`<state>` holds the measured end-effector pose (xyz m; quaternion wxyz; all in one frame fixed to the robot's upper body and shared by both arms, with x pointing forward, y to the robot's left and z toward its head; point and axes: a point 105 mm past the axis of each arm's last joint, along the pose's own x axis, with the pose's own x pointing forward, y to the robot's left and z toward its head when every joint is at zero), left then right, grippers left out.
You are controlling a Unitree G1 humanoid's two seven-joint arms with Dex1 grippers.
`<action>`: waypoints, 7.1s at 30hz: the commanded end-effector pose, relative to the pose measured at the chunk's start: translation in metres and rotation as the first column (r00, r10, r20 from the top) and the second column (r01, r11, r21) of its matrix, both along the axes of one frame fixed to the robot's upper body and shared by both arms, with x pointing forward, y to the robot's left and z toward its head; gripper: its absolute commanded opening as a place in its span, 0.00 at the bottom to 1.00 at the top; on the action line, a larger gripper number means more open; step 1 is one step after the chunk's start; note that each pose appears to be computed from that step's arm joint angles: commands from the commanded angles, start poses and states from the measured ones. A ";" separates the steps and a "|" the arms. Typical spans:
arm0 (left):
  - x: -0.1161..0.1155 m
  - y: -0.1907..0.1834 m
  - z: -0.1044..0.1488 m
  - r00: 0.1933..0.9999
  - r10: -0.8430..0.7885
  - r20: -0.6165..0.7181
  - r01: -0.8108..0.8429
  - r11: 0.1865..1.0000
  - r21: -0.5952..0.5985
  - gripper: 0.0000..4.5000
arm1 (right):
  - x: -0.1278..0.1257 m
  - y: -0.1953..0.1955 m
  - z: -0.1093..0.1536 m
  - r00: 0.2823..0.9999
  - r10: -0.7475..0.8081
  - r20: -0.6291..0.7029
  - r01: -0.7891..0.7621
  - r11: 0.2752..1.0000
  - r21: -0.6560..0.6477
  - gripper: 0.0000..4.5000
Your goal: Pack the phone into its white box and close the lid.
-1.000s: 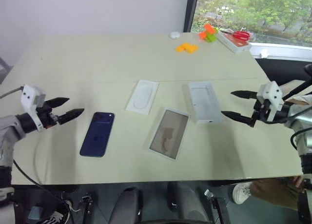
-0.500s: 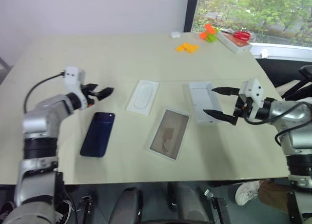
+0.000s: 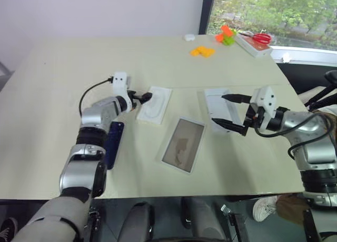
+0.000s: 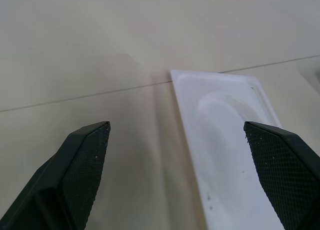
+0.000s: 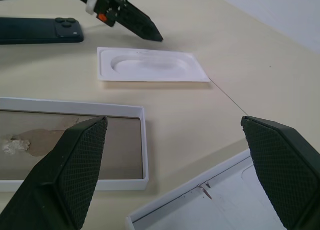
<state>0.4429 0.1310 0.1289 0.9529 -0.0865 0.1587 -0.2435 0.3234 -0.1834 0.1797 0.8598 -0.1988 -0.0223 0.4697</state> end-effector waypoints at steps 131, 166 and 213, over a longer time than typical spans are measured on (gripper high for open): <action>-0.161 -0.091 0.005 0.883 -0.420 -0.207 0.372 0.898 -0.234 0.99 | -0.019 -0.033 -0.007 1.000 -0.023 -0.016 0.022 0.997 -0.079 1.00; -0.146 -0.064 0.029 0.912 -0.396 -0.108 0.366 0.903 -0.224 0.42 | -0.014 -0.031 -0.009 1.000 -0.018 -0.014 0.017 0.997 -0.078 1.00; -0.157 -0.128 0.000 0.766 -0.571 -0.295 0.537 0.821 -0.196 0.01 | -0.013 -0.035 -0.004 0.998 -0.056 0.013 0.057 0.995 -0.084 1.00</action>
